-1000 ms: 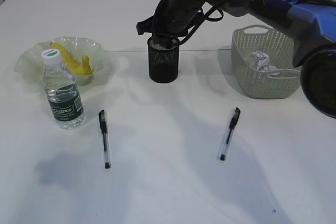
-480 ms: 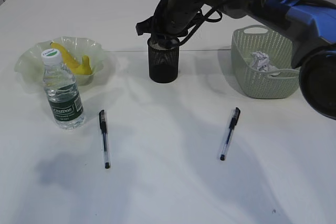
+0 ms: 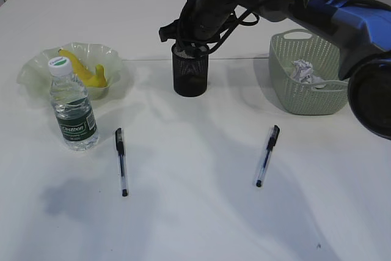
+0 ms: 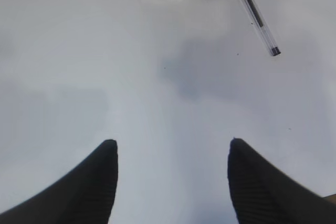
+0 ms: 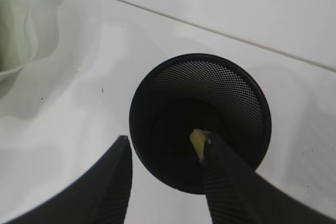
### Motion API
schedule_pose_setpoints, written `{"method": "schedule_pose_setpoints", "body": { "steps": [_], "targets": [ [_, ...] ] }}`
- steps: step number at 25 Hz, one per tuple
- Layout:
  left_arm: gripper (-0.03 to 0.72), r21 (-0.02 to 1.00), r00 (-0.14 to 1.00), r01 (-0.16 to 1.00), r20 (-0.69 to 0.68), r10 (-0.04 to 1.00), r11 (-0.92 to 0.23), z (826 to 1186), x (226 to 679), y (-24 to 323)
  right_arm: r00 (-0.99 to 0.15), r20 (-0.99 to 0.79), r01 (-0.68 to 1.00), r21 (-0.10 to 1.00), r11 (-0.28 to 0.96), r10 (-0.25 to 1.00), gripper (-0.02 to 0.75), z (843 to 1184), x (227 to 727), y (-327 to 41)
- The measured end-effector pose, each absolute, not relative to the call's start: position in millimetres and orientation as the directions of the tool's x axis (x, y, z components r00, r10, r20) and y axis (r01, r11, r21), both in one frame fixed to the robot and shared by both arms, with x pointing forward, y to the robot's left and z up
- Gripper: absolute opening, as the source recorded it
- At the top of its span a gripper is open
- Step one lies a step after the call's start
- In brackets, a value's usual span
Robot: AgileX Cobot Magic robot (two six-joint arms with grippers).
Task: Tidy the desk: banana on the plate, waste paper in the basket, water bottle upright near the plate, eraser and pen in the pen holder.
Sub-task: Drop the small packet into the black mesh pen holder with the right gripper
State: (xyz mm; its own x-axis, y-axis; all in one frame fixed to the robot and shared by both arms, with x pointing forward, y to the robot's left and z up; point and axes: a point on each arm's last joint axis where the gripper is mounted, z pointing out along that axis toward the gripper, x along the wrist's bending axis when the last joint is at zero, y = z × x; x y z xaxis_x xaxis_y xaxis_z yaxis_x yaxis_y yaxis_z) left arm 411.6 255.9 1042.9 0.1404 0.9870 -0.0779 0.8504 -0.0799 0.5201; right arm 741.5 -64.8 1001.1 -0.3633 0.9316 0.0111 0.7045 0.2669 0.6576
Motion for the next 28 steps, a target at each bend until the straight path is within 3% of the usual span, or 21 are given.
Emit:
{"method": "schedule_pose_setpoints", "body": {
  "steps": [9, 19, 28],
  "targets": [
    [0.460, 0.520, 0.140, 0.850, -0.078, 0.987, -0.080, 1042.9, 411.6, 255.9, -0.361, 0.010, 0.713, 0.647, 0.269, 0.933, 0.339, 1010.6, 739.8, -65.8],
    [0.460, 0.519, 0.142, 0.851, -0.077, 0.987, -0.082, 1042.8, 411.4, 255.9, -0.344, -0.009, 0.798, 0.524, 0.297, 0.939, 0.339, 1040.4, 722.3, -75.6],
    [0.460, 0.385, 0.190, 0.910, -0.058, 0.980, -0.154, 1037.7, 407.1, 254.9, -0.313, 0.053, 0.792, 0.565, 0.230, 0.948, 0.339, 1071.4, 712.5, -76.3]
  ]
}}
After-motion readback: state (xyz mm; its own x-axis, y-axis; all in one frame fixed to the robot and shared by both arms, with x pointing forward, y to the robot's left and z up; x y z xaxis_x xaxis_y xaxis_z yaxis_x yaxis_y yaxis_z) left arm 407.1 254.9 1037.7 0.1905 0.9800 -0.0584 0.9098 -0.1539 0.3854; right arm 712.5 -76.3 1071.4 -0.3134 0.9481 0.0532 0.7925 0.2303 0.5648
